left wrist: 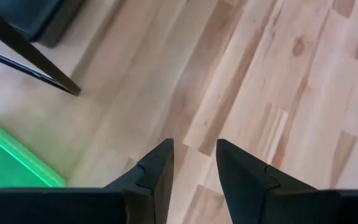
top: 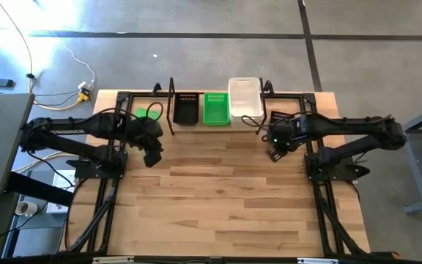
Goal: Stack baskets on shelf by color
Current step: Stack the black bin on the stacked black bins on the shelf
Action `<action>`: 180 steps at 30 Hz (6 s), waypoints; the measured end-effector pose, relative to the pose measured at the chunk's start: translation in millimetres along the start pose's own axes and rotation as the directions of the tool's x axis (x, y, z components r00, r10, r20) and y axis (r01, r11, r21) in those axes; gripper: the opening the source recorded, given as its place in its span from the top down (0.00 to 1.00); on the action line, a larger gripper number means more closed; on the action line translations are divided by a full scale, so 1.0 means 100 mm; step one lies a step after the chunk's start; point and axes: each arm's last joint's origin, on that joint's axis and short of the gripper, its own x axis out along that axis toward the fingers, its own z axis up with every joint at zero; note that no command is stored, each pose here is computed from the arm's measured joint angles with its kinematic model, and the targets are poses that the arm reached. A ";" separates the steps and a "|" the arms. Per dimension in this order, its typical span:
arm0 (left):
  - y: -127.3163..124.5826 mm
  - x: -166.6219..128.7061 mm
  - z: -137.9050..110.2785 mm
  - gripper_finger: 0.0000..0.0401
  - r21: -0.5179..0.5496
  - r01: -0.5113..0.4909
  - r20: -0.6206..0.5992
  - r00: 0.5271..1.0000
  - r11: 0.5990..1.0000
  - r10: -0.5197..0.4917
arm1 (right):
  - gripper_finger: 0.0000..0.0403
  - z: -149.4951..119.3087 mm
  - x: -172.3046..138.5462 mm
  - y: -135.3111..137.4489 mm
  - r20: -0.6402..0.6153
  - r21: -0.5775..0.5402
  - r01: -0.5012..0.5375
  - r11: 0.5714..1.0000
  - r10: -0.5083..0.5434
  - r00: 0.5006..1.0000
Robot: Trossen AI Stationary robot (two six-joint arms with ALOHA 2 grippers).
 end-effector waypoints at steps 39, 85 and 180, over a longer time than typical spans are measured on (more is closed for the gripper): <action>-0.14 -0.01 -0.06 0.72 0.051 0.036 -0.010 0.999 0.998 -0.036 | 0.69 0.77 0.60 -1.41 -0.083 0.653 0.102 0.751 -0.064 0.995; -0.13 -0.01 -0.04 0.69 0.050 0.009 0.015 1.000 0.999 -0.009 | 1.00 -0.07 0.17 -0.64 -0.008 0.669 0.023 0.743 -0.023 1.000; -1.08 0.74 0.43 0.54 0.610 -0.185 0.358 0.932 0.770 -0.059 | 1.00 1.10 0.32 1.64 0.418 0.338 -0.397 0.853 0.242 0.876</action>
